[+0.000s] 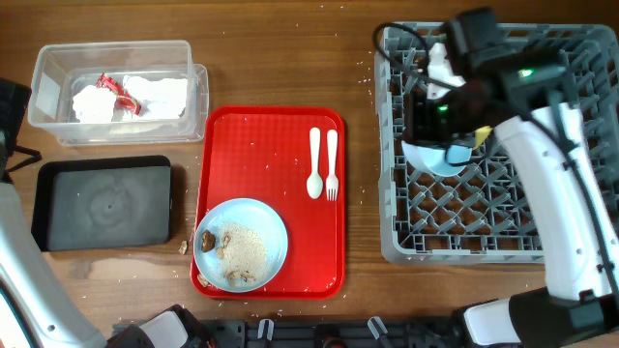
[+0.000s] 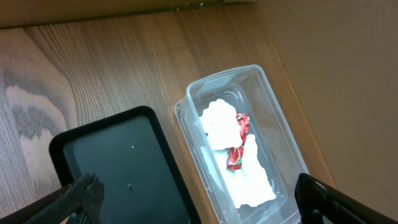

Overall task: Sort waste into correct bins and load items into the dishwasher rack
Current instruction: 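Place the light-blue bowl upside down in the rack, then grasp the white spoon with the right gripper and lift it, then insert the white spoon upright into the rack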

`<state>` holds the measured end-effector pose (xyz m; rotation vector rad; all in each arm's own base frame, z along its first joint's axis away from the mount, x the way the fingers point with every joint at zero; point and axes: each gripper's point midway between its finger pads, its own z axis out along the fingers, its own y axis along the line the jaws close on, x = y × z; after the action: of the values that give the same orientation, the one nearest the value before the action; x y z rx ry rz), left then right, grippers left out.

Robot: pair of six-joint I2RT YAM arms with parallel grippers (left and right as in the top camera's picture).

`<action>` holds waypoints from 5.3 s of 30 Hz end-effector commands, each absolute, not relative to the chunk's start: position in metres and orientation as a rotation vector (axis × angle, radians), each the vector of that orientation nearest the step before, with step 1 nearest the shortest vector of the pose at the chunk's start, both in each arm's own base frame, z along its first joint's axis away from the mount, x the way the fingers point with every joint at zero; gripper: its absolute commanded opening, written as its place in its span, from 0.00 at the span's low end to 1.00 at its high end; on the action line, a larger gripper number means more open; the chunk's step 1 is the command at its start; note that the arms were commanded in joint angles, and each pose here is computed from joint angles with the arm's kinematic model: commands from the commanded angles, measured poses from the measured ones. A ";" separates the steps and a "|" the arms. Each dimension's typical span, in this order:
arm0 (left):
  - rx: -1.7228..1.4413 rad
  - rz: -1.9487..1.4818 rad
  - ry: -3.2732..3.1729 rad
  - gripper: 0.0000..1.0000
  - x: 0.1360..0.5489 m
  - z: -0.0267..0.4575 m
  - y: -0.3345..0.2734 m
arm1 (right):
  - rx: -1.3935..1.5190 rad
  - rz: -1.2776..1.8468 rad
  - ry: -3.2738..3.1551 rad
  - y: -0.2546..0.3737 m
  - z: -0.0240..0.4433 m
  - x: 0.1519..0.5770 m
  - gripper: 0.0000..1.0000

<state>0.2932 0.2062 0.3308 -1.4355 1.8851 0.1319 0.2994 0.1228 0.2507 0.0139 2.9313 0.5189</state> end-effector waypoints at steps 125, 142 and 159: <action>-1.450 0.131 1.876 1.00 0.293 0.330 0.208 | -0.058 -0.017 3.272 0.272 -0.002 0.345 0.04; -1.450 0.132 1.876 1.00 0.292 0.330 0.208 | 0.003 -0.031 2.783 0.039 0.208 0.435 0.04; -1.450 0.131 1.876 1.00 0.293 0.330 0.208 | -0.011 0.179 2.967 0.053 0.137 0.401 0.54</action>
<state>0.2932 0.2062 0.3308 -1.4355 1.8851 0.1319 0.4022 0.0341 0.1236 -0.0308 2.9723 0.0078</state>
